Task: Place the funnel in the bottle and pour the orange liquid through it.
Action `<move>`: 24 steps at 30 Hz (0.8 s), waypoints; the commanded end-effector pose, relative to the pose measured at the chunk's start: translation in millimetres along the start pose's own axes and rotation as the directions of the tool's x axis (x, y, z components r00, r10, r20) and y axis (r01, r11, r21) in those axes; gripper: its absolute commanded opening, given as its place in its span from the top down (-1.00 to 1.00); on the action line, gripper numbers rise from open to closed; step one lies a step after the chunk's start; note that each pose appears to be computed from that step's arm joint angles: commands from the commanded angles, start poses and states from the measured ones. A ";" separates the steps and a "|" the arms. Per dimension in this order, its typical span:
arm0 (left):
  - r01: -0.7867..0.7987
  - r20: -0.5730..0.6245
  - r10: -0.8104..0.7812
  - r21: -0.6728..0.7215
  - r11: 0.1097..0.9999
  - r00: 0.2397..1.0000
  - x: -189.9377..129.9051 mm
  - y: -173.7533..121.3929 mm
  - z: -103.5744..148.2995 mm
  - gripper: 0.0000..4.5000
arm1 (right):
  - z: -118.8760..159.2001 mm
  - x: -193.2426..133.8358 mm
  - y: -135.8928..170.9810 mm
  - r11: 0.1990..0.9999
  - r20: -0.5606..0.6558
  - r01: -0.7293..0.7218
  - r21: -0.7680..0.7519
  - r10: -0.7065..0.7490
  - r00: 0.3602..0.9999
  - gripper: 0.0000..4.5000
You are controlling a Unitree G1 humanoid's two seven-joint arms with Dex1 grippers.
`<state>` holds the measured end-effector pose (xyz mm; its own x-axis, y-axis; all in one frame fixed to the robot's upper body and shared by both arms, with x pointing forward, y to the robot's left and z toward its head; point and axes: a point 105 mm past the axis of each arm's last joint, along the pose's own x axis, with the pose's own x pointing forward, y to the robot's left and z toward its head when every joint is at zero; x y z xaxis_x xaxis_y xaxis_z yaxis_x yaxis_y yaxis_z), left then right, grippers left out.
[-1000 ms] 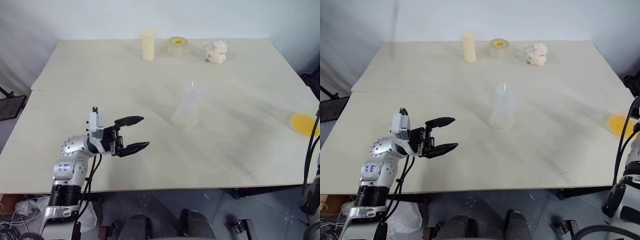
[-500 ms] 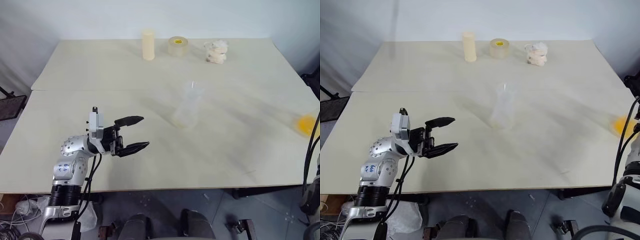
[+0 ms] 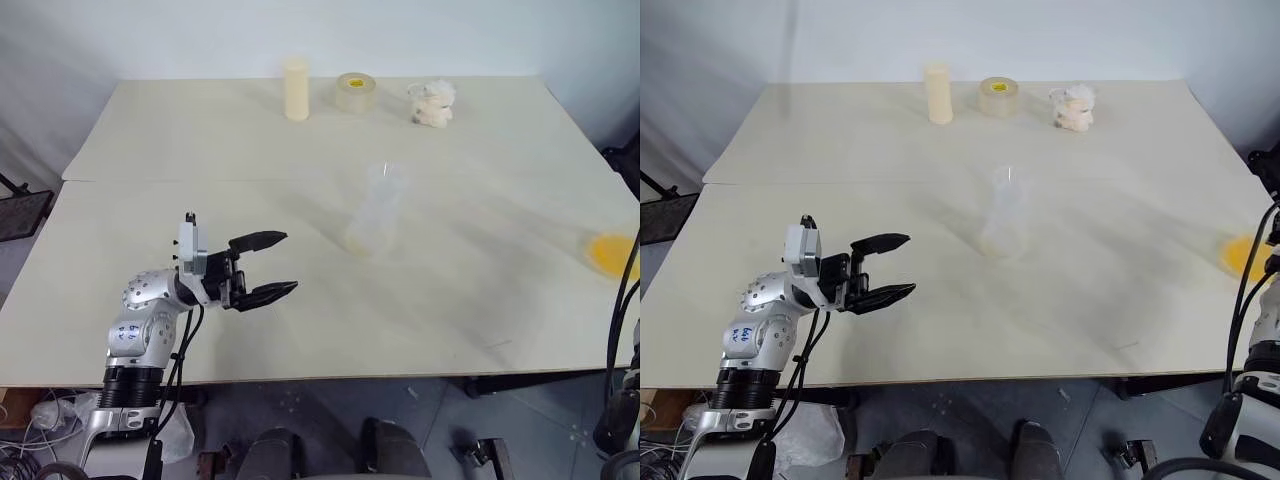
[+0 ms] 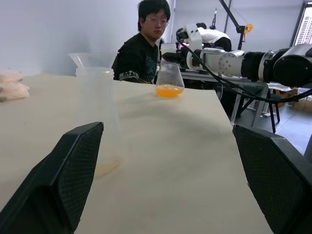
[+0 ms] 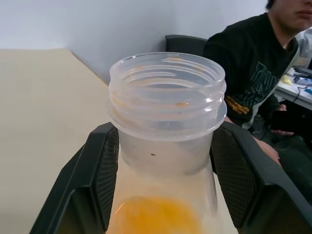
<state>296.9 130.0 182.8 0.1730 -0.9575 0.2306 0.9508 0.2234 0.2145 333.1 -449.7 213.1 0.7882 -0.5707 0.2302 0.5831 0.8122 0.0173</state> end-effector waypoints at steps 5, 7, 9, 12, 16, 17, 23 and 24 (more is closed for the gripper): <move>0.010 0.014 -0.011 0.028 1.000 1.000 0.4 2.9 4.2 -1.00 | 36.0 -9.9 11.4 0.994 0.091 -0.074 0.074 0.067 0.994 -0.08; 0.013 0.015 -0.014 0.029 1.000 1.000 1.1 3.8 3.8 -1.00 | 41.6 -15.5 20.3 0.989 0.096 -0.118 0.089 0.110 0.989 -0.08; 0.016 0.015 -0.016 0.029 0.999 1.000 2.1 5.3 3.3 -1.00 | 48.2 -23.6 33.6 0.978 0.104 -0.181 0.108 0.170 0.980 -0.08; 0.020 0.016 -0.021 0.029 0.999 1.000 3.2 7.0 2.9 -1.00 | 55.4 -36.4 50.2 0.955 0.110 -0.260 0.140 0.246 0.963 -0.08; 0.032 0.016 -0.032 0.031 0.999 0.999 5.3 9.2 2.6 -1.00 | 62.1 -59.4 75.4 0.912 0.115 -0.376 0.163 0.361 0.925 -0.08; 0.035 0.016 -0.035 0.031 0.999 0.999 5.7 9.6 2.5 -1.00 | 62.9 -63.1 79.0 0.905 0.115 -0.393 0.163 0.379 0.918 -0.08; 0.053 0.017 -0.054 0.033 0.998 0.998 7.5 11.8 3.7 -1.00 | 64.7 -98.2 112.0 0.803 0.111 -0.574 0.159 0.563 0.819 -0.08; 0.054 0.017 -0.055 0.032 0.998 0.998 7.9 12.6 3.6 -1.00 | 65.2 -102.0 116.4 0.788 0.112 -0.596 0.154 0.585 0.803 -0.08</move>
<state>308.5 126.7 185.1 0.1294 -0.9641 0.2319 0.9561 0.1833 0.2287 314.5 -304.6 237.3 0.9697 -0.0400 0.2408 0.0267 0.9979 0.0583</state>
